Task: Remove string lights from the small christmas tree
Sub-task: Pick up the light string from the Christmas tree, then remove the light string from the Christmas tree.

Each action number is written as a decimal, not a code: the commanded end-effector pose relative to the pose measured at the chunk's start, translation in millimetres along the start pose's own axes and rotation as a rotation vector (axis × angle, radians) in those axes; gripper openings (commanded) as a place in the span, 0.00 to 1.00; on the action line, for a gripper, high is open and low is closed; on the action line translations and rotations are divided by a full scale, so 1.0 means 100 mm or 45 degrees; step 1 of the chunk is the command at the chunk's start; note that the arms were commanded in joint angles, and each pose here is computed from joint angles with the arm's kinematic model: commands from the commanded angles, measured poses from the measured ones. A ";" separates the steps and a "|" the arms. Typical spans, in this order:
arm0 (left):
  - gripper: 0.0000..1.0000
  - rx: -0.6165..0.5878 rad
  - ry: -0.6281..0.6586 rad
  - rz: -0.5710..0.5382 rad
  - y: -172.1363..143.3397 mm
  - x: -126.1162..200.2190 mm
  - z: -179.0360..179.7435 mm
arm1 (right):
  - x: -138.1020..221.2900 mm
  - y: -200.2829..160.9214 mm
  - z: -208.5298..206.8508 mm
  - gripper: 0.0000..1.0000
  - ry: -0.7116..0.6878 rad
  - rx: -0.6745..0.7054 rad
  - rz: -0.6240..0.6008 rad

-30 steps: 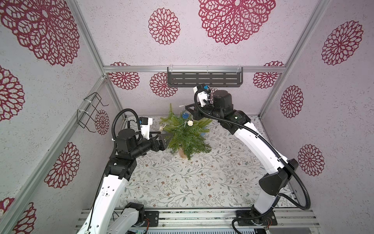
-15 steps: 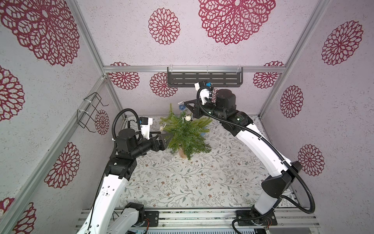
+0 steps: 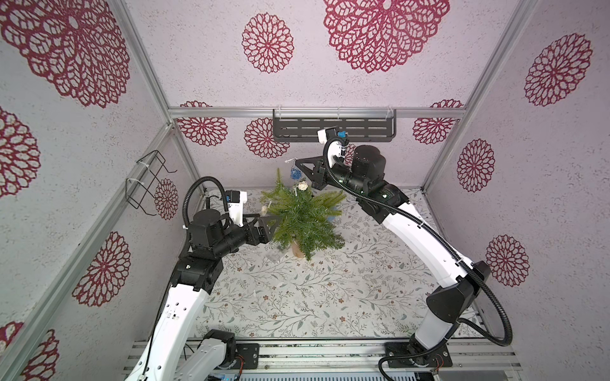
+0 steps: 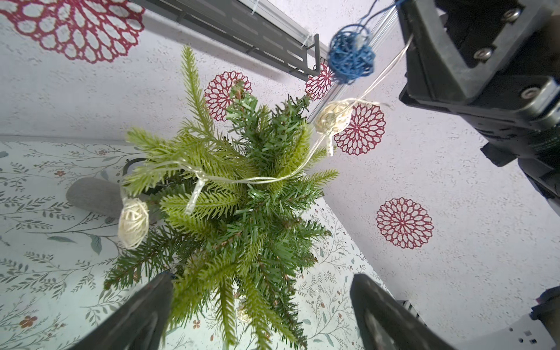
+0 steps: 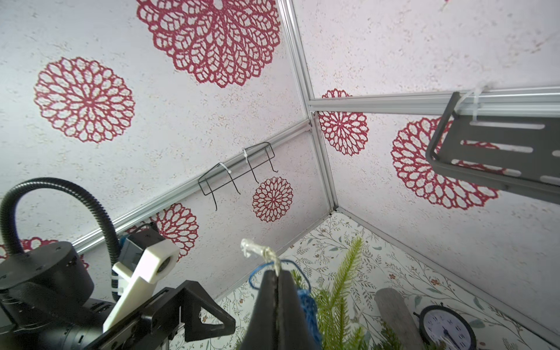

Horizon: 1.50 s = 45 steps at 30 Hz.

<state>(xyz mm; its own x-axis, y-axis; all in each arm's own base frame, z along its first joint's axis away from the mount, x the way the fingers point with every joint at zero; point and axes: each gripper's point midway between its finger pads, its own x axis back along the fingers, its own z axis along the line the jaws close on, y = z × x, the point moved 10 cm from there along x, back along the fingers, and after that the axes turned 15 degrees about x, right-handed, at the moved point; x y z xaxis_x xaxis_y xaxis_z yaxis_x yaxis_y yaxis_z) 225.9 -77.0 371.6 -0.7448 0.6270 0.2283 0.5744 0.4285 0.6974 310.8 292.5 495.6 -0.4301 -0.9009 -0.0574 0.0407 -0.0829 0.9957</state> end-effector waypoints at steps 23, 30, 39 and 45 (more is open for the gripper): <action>0.64 -0.689 -0.068 -0.194 0.49 -0.04 -0.36 | -0.01 0.30 0.33 0.00 0.267 -0.069 -0.259; 0.67 -0.803 -0.142 -0.210 0.54 -0.12 -0.40 | -0.03 0.30 0.36 0.00 0.277 -0.084 -0.259; 0.52 -0.836 -0.080 -0.129 0.74 -0.30 -0.25 | -0.03 0.30 0.36 0.00 0.272 -0.086 -0.248; 0.51 -0.875 -0.139 -0.036 0.69 -0.34 -0.23 | -0.05 0.28 0.35 0.00 0.267 -0.088 -0.244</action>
<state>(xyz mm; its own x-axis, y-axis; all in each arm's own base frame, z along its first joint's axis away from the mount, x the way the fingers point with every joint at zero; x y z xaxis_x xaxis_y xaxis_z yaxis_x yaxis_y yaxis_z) 287.7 -82.0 423.9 -0.7356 0.6611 0.1479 0.2068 0.0113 0.9783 291.2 313.5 509.9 -0.2622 -0.9423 -0.2080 0.0812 -0.2363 0.9683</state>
